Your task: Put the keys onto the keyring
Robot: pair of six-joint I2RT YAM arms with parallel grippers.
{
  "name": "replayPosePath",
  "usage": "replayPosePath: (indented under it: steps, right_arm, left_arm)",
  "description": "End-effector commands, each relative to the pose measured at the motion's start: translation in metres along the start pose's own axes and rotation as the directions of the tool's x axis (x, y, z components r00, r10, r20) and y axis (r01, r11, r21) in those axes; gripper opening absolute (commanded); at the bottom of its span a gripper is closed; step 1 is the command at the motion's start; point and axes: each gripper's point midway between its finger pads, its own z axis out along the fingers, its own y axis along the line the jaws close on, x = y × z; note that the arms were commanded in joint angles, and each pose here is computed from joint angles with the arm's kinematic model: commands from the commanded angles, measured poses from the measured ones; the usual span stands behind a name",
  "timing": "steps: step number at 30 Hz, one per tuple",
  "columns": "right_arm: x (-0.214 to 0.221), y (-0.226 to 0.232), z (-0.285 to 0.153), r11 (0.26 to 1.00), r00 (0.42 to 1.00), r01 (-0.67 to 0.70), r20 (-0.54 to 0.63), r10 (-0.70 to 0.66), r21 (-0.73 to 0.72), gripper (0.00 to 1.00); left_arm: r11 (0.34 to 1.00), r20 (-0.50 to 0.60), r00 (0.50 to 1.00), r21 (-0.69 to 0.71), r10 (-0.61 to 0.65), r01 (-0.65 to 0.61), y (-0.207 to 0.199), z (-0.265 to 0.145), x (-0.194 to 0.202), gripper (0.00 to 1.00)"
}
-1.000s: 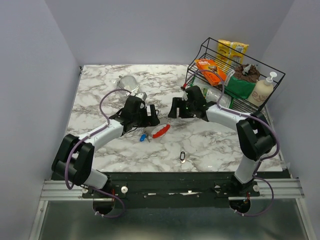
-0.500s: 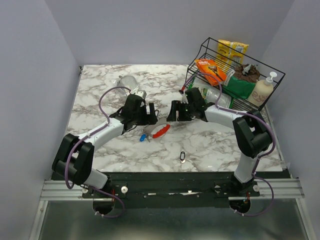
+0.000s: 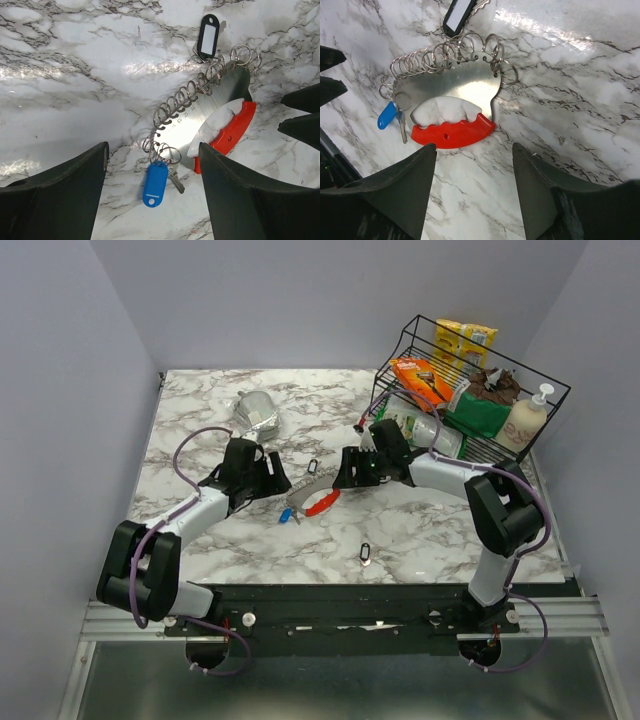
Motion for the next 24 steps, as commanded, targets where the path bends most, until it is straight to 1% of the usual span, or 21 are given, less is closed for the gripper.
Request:
replayPosePath:
  steps: [1,3,4,6,7,8,9,13,17,18,22,24]
  right_arm:
    - [-0.001,0.022,-0.003,0.995,0.995,0.099,0.006,-0.099,-0.007,0.65]
    - [-0.002,0.025,-0.001,0.992,0.992,0.128,0.007,-0.128,0.016,0.61]
    - [-0.002,0.031,0.001,0.989,0.989,0.150,0.000,-0.150,0.018,0.54]
    - [-0.001,0.034,0.005,0.987,0.987,0.160,-0.007,-0.159,0.021,0.45]
    - [0.000,0.037,0.007,0.986,0.986,0.168,-0.014,-0.168,0.016,0.35]
    - [-0.001,0.038,0.011,0.985,0.986,0.169,-0.018,-0.169,0.017,0.30]
    - [-0.001,0.038,0.013,0.986,0.986,0.167,-0.017,-0.166,0.020,0.22]
    - [-0.004,0.037,0.024,0.986,0.986,0.167,-0.029,-0.166,0.029,0.12]
    - [-0.009,0.036,0.039,0.983,0.983,0.173,-0.068,-0.168,0.066,0.06]
    - [-0.012,0.036,0.047,0.981,0.982,0.178,-0.076,-0.172,0.081,0.05]
    - [-0.001,0.028,0.056,0.975,0.976,0.181,-0.149,-0.161,0.132,0.03]
    - [0.003,0.028,0.059,0.973,0.973,0.189,-0.159,-0.167,0.136,0.03]
  left_arm:
    - [0.997,-0.003,1.000,0.069,-0.025,0.025,-0.009,0.002,0.002,0.80]
    - [0.996,-0.004,0.999,0.081,-0.037,0.037,-0.009,0.004,0.004,0.79]
    - [0.996,-0.012,0.999,0.082,-0.041,0.042,-0.008,0.004,0.006,0.79]
    - [0.995,-0.023,0.999,0.085,-0.048,0.050,-0.008,0.006,0.009,0.79]
    - [0.995,-0.027,0.998,0.083,-0.052,0.054,-0.007,0.006,0.010,0.79]
    - [0.995,-0.034,0.998,0.083,-0.055,0.057,-0.007,0.006,0.012,0.79]
    - [0.995,-0.038,0.998,0.086,-0.056,0.059,-0.007,0.006,0.013,0.79]
    - [0.994,-0.055,0.998,0.100,-0.038,0.044,-0.010,0.009,0.014,0.79]
    - [0.994,-0.064,0.997,0.100,-0.043,0.049,-0.009,0.010,0.017,0.80]
    - [0.993,-0.067,0.997,0.105,-0.042,0.049,-0.010,0.010,0.017,0.80]
    - [0.993,-0.074,0.996,0.108,-0.043,0.051,-0.011,0.009,0.018,0.82]
    - [0.993,-0.076,0.996,0.111,-0.043,0.051,-0.011,0.009,0.018,0.83]
